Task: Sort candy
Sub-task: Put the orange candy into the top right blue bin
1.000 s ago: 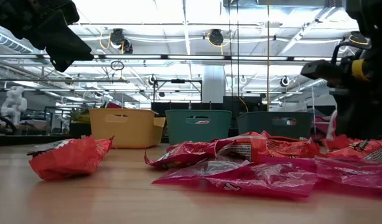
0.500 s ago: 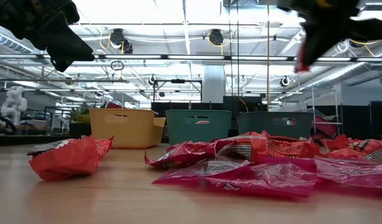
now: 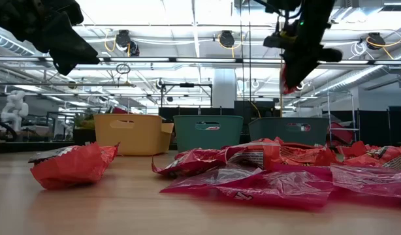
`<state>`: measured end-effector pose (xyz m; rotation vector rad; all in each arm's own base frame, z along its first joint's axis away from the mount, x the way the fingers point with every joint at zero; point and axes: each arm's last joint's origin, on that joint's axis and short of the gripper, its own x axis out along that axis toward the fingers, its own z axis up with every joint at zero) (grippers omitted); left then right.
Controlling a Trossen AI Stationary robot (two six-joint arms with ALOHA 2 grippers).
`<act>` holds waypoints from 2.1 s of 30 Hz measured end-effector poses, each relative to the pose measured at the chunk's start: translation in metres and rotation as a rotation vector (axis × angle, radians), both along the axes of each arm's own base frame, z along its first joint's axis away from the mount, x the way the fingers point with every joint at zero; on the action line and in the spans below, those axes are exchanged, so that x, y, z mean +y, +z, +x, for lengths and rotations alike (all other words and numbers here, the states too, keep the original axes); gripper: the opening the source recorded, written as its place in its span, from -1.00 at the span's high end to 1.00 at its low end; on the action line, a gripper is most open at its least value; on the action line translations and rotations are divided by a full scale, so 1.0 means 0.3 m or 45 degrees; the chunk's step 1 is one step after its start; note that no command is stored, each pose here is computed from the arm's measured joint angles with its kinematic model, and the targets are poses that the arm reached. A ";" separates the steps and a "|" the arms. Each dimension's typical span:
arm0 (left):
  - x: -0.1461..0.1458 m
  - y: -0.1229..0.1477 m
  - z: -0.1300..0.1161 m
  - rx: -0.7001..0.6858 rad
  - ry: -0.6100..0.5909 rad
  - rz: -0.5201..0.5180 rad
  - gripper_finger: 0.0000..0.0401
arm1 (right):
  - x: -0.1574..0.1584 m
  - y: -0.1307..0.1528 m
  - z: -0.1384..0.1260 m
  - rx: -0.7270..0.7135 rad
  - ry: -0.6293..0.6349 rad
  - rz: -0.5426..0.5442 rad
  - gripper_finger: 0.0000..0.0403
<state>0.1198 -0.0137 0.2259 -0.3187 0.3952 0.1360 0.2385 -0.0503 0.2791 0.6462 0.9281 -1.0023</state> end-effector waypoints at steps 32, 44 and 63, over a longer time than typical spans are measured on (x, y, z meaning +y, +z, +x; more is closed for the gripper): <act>0.000 0.000 0.000 -0.001 0.001 0.000 0.48 | 0.097 0.191 -0.039 -0.291 0.460 -0.346 -0.03; 0.000 0.001 0.000 0.018 -0.116 0.270 0.48 | 0.237 0.149 -0.066 -0.185 0.547 -0.229 0.01; 0.000 0.001 0.000 0.016 -0.114 0.266 0.48 | 0.241 0.160 -0.038 -0.326 0.533 -0.130 -0.22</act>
